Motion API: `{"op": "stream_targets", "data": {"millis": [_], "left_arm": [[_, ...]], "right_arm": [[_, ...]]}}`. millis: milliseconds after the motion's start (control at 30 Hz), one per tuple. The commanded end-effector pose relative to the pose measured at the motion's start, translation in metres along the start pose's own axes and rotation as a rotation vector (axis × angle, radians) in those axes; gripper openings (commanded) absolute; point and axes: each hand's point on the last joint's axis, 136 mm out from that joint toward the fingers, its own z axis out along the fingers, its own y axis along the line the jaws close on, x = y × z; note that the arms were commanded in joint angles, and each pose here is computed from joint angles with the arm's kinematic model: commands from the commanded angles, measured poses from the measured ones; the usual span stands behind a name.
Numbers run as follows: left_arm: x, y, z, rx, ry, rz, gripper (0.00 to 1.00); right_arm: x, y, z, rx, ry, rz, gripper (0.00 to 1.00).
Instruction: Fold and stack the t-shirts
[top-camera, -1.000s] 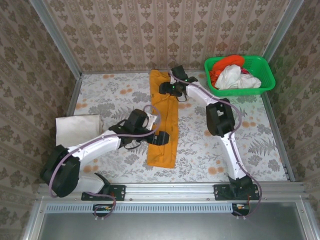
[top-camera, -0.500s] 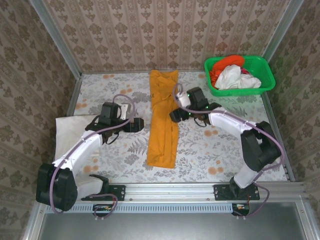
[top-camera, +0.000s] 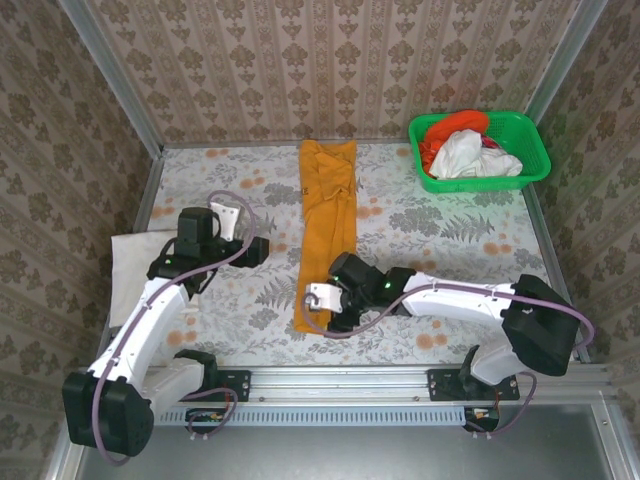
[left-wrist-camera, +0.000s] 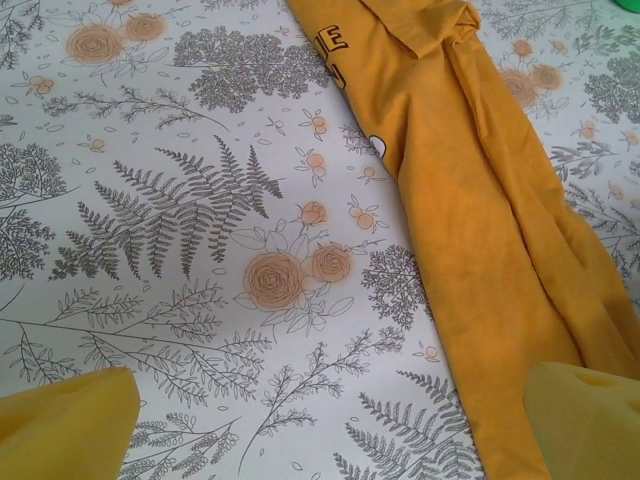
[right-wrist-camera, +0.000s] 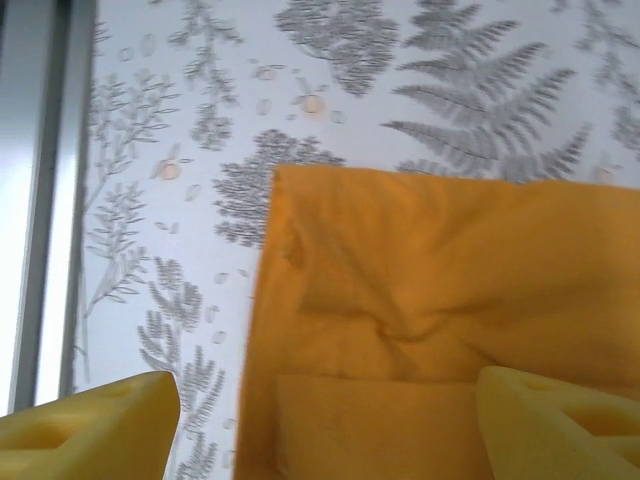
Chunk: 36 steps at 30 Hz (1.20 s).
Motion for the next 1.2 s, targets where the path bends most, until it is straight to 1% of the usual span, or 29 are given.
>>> {"op": "stream_targets", "data": {"millis": [0, 200, 333, 400, 467, 533, 567, 600, 667, 700, 733, 833, 933, 1067, 1167], "left_arm": [[0.002, -0.009, -0.004, 0.052, 0.005, 0.054, 1.00], [0.004, -0.012, -0.008, 0.071, -0.004, 0.076, 1.00], [0.007, -0.012, -0.011, 0.065, -0.011, 0.093, 1.00], [0.008, -0.011, -0.012, 0.061, -0.015, 0.096, 1.00], [0.009, -0.011, -0.012, 0.060, -0.020, 0.096, 1.00], [0.009, -0.011, -0.012, 0.060, -0.019, 0.097, 1.00], [0.009, -0.011, -0.012, 0.060, -0.018, 0.098, 1.00], [0.010, -0.011, -0.012, 0.058, -0.017, 0.098, 1.00], [0.010, -0.010, -0.012, 0.054, -0.015, 0.101, 1.00], [0.011, -0.010, -0.012, 0.052, -0.012, 0.105, 1.00], [0.011, -0.009, -0.012, 0.051, -0.011, 0.106, 1.00], [0.013, -0.012, -0.012, 0.069, -0.008, 0.136, 1.00], [0.017, -0.022, -0.012, 0.122, -0.011, 0.205, 1.00], [0.026, -0.041, -0.018, 0.234, -0.027, 0.332, 1.00], [0.030, -0.046, -0.020, 0.264, -0.043, 0.387, 1.00]], "right_arm": [[0.013, 0.007, 0.020, 0.001, 0.090, -0.061, 0.78], [0.029, -0.007, 0.040, 0.077, 0.179, -0.093, 0.75], [0.042, -0.018, 0.048, 0.129, 0.252, -0.108, 0.71], [0.049, -0.021, 0.051, 0.142, 0.288, -0.123, 0.67], [0.054, -0.020, 0.053, 0.138, 0.310, -0.133, 0.62], [0.058, -0.016, 0.055, 0.124, 0.327, -0.142, 0.54], [0.060, -0.015, 0.056, 0.120, 0.335, -0.147, 0.47], [0.060, -0.013, 0.055, 0.116, 0.339, -0.152, 0.33], [0.061, -0.009, 0.053, 0.098, 0.343, -0.156, 0.14], [0.061, -0.006, 0.051, 0.086, 0.344, -0.153, 0.05], [0.061, -0.003, 0.049, 0.072, 0.343, -0.150, 0.00], [0.063, 0.004, 0.039, 0.041, 0.349, -0.136, 0.00], [0.061, 0.007, 0.024, 0.032, 0.336, -0.129, 0.00], [0.047, 0.004, -0.006, 0.001, 0.242, -0.071, 0.00], [0.036, -0.014, -0.025, 0.018, 0.179, -0.050, 0.00]]}}
